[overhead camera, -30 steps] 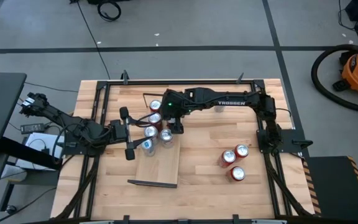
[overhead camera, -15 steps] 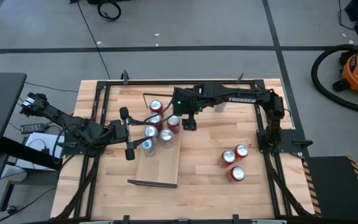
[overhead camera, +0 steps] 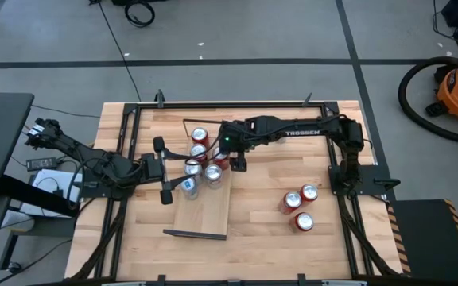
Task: Place canned beverage on shelf
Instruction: Put the red white soda can on the shelf aligned with the red white soda can, then put the blue soda can on the shelf aligned with the blue soda can
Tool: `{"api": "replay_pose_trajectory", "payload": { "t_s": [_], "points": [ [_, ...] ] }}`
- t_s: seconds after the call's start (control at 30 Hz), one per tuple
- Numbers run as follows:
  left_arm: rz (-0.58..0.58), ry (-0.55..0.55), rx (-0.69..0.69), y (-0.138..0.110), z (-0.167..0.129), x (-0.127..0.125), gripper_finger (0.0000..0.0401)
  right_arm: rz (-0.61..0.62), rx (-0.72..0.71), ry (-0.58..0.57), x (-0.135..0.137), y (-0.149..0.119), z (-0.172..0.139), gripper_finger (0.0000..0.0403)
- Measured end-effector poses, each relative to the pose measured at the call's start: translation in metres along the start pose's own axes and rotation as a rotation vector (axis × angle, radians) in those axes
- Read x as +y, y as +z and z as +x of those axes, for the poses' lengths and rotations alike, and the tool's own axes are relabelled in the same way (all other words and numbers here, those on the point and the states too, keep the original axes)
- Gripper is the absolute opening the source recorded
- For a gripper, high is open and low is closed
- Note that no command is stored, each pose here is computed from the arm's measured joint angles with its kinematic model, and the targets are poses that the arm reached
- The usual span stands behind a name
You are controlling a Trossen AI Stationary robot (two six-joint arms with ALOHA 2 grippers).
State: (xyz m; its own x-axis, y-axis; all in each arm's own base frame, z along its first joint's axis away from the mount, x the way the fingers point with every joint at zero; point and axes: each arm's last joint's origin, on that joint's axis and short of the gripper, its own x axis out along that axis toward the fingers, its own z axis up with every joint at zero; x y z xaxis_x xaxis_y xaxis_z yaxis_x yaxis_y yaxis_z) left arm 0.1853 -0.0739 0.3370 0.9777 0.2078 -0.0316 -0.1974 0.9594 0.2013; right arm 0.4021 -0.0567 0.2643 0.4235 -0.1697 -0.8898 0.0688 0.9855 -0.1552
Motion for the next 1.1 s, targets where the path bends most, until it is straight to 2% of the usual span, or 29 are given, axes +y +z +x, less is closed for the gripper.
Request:
{"api": "replay_pose_trajectory", "payload": {
  "t_s": [0.1,0.23,0.43,0.57,0.8,0.93,1.1],
  "points": [
    [0.0,0.002,0.0,0.0,0.0,0.0,0.0249,0.005,-0.019,0.007,-0.002,0.0,0.004,0.035],
    [0.0,0.001,0.001,0.0,0.0,0.0,0.0249,-0.002,0.034,0.02,-0.002,-0.006,0.002,0.035],
    [0.002,0.0,0.004,0.0,0.0,0.0,0.0249,0.042,0.036,-0.006,-0.007,-0.014,-0.038,0.035],
    [0.001,0.0,0.006,-0.001,0.0,0.0,0.0249,0.09,0.062,-0.103,-0.016,-0.034,-0.051,0.035],
    [-0.004,-0.001,0.006,-0.001,0.0,0.0,0.0249,0.248,0.064,-0.217,-0.051,-0.081,-0.062,0.035],
    [-0.009,0.003,0.001,0.0,0.0,0.001,0.0249,0.237,0.122,-0.248,-0.072,-0.103,-0.07,0.035],
    [-0.01,0.018,0.004,-0.001,0.002,0.003,0.0249,0.224,0.219,-0.254,-0.102,-0.117,-0.071,0.035]
  ]
}}
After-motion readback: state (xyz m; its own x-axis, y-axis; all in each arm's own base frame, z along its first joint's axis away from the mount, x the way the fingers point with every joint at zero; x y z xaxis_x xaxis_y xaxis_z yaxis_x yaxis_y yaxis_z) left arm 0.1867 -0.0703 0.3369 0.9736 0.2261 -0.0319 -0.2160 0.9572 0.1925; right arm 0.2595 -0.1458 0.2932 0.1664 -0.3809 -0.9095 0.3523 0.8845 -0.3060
